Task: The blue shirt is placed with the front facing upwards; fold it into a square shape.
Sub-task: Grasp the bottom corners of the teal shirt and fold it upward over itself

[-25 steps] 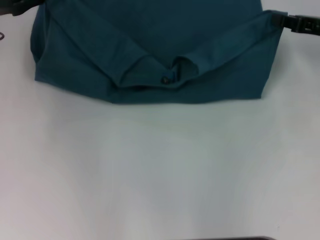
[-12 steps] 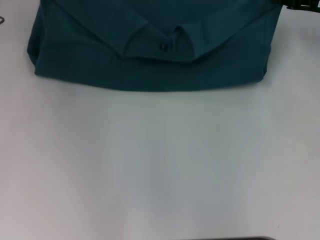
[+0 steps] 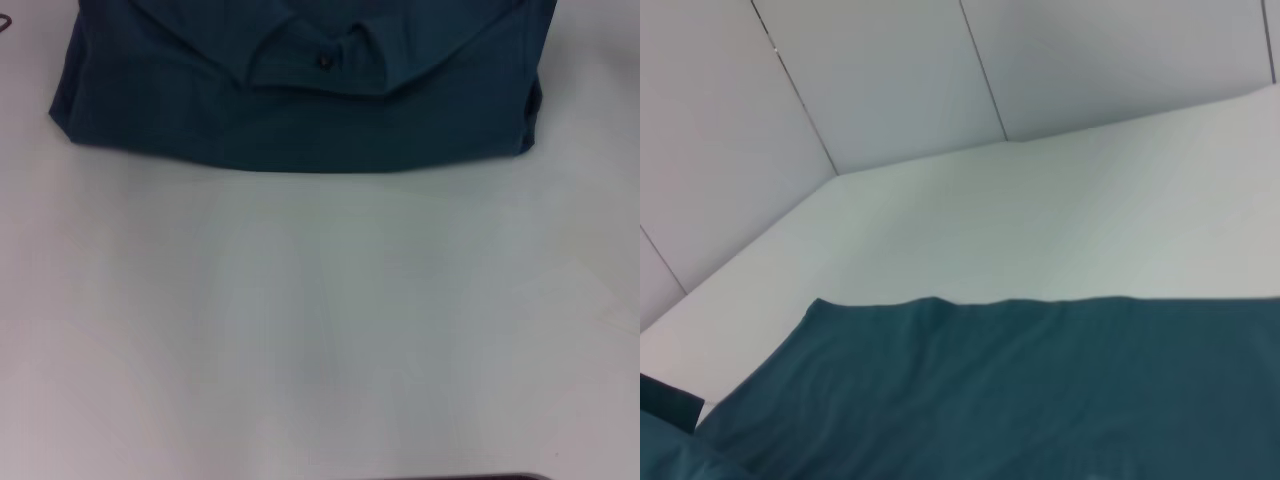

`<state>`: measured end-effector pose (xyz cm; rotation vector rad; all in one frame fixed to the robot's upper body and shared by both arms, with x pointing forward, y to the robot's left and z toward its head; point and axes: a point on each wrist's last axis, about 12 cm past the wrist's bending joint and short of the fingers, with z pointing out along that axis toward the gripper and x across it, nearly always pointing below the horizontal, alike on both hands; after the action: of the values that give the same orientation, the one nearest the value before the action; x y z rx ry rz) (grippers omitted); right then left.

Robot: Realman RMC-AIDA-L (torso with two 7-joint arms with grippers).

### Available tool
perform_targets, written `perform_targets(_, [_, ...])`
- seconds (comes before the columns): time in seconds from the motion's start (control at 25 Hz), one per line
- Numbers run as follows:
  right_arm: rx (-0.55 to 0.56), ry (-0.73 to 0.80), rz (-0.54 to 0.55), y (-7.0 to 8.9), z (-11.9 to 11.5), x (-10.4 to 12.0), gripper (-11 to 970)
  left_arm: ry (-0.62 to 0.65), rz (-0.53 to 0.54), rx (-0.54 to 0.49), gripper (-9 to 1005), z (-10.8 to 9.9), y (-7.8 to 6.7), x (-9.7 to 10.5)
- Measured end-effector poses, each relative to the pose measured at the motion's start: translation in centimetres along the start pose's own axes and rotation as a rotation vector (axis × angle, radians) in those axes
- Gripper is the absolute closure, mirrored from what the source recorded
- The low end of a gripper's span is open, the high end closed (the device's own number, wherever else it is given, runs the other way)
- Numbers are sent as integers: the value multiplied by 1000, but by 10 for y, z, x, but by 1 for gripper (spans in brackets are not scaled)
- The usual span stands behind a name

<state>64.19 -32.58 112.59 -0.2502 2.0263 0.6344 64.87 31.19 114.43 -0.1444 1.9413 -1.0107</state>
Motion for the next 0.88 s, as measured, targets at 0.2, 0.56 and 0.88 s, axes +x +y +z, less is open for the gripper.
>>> perform_targets(0.2, [8, -7, -19, 0, 2, -10, 898, -20, 2, -8, 995, 2, -1, -5])
perform_targets(0.56, [42, 26, -13, -2, 11, 0, 881, -20, -2, -33, 995, 10, 2, 7])
perform_targets(0.88, [76, 47, -7, -4, 13, 13, 866, -11, -10, -59, 985, 15, 6, 23])
